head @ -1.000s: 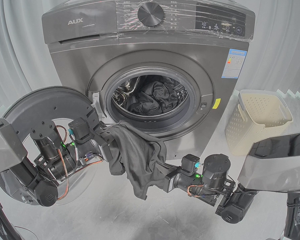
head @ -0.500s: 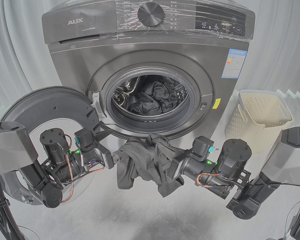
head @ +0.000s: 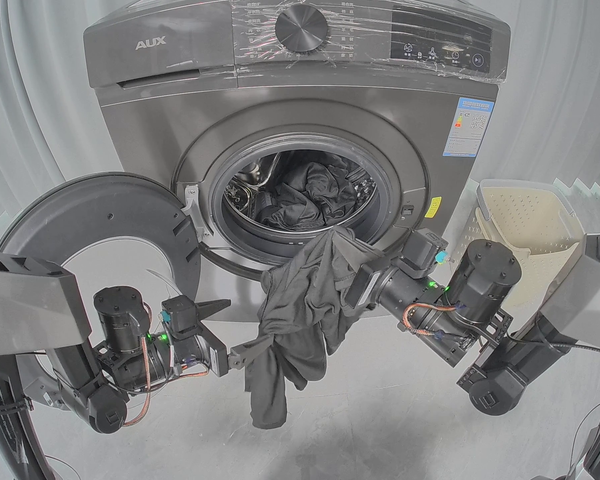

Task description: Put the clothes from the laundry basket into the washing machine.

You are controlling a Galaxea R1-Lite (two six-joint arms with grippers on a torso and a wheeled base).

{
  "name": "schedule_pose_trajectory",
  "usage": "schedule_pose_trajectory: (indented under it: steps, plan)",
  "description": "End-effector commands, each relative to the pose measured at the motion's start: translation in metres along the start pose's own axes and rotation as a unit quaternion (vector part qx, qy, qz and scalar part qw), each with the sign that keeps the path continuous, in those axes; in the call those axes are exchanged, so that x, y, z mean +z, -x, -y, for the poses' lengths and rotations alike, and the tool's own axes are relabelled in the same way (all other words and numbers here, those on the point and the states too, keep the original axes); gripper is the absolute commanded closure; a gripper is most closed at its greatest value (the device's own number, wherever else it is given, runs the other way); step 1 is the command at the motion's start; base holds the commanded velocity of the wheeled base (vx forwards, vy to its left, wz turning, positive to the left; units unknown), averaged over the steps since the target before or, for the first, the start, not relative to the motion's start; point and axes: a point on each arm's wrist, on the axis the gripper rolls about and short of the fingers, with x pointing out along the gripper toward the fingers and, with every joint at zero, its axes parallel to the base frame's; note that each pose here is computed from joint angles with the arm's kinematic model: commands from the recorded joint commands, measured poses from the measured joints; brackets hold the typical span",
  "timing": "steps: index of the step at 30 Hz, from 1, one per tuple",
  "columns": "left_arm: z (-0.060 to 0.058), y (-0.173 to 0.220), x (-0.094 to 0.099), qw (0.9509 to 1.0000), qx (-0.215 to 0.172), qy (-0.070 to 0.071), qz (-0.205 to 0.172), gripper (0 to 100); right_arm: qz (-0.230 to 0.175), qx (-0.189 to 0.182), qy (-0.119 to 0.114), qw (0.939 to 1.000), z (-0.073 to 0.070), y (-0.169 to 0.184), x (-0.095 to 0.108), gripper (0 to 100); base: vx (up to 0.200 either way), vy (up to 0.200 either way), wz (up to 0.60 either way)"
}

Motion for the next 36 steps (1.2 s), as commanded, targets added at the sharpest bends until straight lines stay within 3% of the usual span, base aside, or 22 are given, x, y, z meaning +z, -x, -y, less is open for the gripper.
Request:
schedule_pose_trajectory:
  steps: [1, 9, 16, 20, 23, 26, 34, 36]
  plan:
    - [0.002, 0.006, -0.010, 0.9997, -0.014, 0.001, -0.022, 0, 0.011, -0.010, 0.001, 0.9999, 0.005, -0.004, 0.006, 100, 0.000, 0.000, 0.00]
    - [0.003, 0.011, -0.009, 0.9994, -0.023, -0.008, -0.022, 0, 0.009, -0.011, 0.001, 0.9999, 0.004, -0.005, 0.005, 100, 0.000, 0.000, 0.00]
    - [-0.004, 0.001, 0.006, 0.9995, -0.019, -0.023, 0.014, 0, -0.006, -0.002, 0.000, 1.0000, -0.002, -0.001, -0.002, 100, 0.000, 0.000, 0.00]
    - [-0.001, 0.001, 0.014, 0.9990, -0.023, -0.025, 0.028, 0, -0.018, 0.001, 0.001, 0.9998, -0.005, 0.004, -0.006, 100, 0.000, 0.000, 0.00]
    - [-0.004, -0.009, 0.024, 0.9979, -0.020, -0.036, 0.051, 0, -0.021, 0.003, 0.001, 0.9998, -0.007, 0.005, -0.007, 100, 0.000, 0.000, 0.00]
    - [0.002, -0.010, 0.029, 0.9971, -0.026, -0.039, 0.060, 0, -0.015, 0.003, 0.000, 0.9999, -0.007, 0.003, -0.005, 100, 0.000, 0.000, 0.00]
    - [0.019, -0.010, 0.021, 0.9970, -0.053, -0.037, 0.042, 0, 0.003, 0.003, -0.002, 1.0000, -0.010, -0.005, 0.000, 100, 0.000, 0.000, 0.00]
    - [0.023, -0.013, 0.022, 0.9967, -0.059, -0.037, 0.043, 0, 0.013, -0.020, -0.003, 0.9997, -0.012, -0.014, 0.006, 100, 0.000, 0.000, 0.00]
